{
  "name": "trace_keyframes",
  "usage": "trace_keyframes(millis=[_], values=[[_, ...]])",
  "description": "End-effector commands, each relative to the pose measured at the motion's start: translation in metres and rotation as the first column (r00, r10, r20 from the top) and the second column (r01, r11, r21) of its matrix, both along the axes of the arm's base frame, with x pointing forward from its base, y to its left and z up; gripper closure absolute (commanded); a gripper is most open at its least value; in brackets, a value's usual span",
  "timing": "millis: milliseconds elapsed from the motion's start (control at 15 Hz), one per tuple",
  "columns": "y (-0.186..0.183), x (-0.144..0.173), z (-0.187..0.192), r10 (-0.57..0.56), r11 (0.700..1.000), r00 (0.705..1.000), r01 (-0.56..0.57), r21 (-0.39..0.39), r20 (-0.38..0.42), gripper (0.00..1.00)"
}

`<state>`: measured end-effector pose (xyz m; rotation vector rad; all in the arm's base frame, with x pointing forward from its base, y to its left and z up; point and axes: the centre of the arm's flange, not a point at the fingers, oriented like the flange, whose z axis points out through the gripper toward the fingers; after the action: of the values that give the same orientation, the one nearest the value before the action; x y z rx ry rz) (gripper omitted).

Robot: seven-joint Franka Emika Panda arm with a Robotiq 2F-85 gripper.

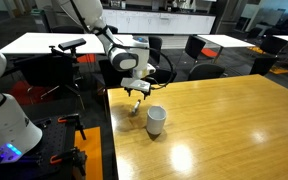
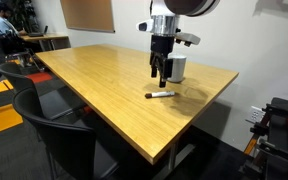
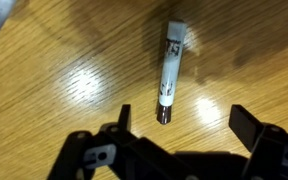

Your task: Put the marker into the mug.

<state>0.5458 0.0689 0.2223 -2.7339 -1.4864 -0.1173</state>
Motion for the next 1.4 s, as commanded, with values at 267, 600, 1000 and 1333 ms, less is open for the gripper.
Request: trace_keyframes(millis=[267, 600, 1000, 1333], values=[[0.0, 0.018, -0.028, -0.009, 1.0, 1.0, 0.01, 0.029, -0.024, 0.0], [0.005, 0.019, -0.038, -0.008, 1.0, 0.999, 0.009, 0.028, -0.04, 0.11], [0.008, 0.017, -0.045, -0.015, 1.0, 0.998, 0.016, 0.026, -0.054, 0.4], [0.005, 0.012, -0.047, -0.04, 0.999, 0.997, 0.041, 0.019, -0.069, 0.65]])
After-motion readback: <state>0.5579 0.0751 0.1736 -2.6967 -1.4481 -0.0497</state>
